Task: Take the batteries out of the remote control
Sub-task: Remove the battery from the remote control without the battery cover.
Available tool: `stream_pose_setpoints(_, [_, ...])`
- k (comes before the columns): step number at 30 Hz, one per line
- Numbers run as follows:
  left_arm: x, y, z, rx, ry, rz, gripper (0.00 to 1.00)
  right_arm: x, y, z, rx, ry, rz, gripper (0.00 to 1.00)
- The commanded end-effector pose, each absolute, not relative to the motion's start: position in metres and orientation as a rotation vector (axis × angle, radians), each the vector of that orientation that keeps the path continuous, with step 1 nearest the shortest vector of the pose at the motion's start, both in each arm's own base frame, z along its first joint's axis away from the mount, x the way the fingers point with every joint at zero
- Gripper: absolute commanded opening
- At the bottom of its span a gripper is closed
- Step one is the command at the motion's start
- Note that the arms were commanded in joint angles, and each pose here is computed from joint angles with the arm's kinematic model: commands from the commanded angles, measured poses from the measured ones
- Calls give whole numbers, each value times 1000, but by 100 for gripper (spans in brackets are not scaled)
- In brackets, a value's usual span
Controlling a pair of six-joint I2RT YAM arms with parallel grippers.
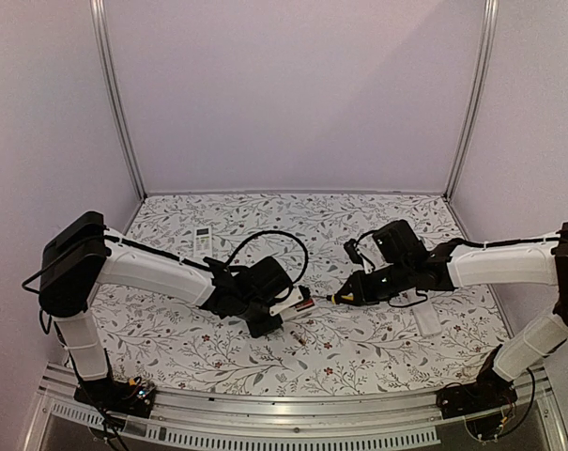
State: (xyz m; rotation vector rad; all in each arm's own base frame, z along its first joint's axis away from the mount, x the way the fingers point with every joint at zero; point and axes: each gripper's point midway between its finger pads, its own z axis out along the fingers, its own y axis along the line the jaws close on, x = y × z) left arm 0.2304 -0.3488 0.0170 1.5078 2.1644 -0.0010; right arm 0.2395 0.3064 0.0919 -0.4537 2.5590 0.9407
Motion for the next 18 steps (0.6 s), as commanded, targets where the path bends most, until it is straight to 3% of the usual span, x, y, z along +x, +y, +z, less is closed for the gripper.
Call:
stream_pose_setpoints(1, [206, -347, -10, 1634, 2195, -13, 12, 249, 311, 98, -465, 2524, 924, 0])
stream_pose_setpoints(18, [205, -346, -11, 1640, 2196, -5, 12, 250, 307, 83, -469, 2573, 866, 0])
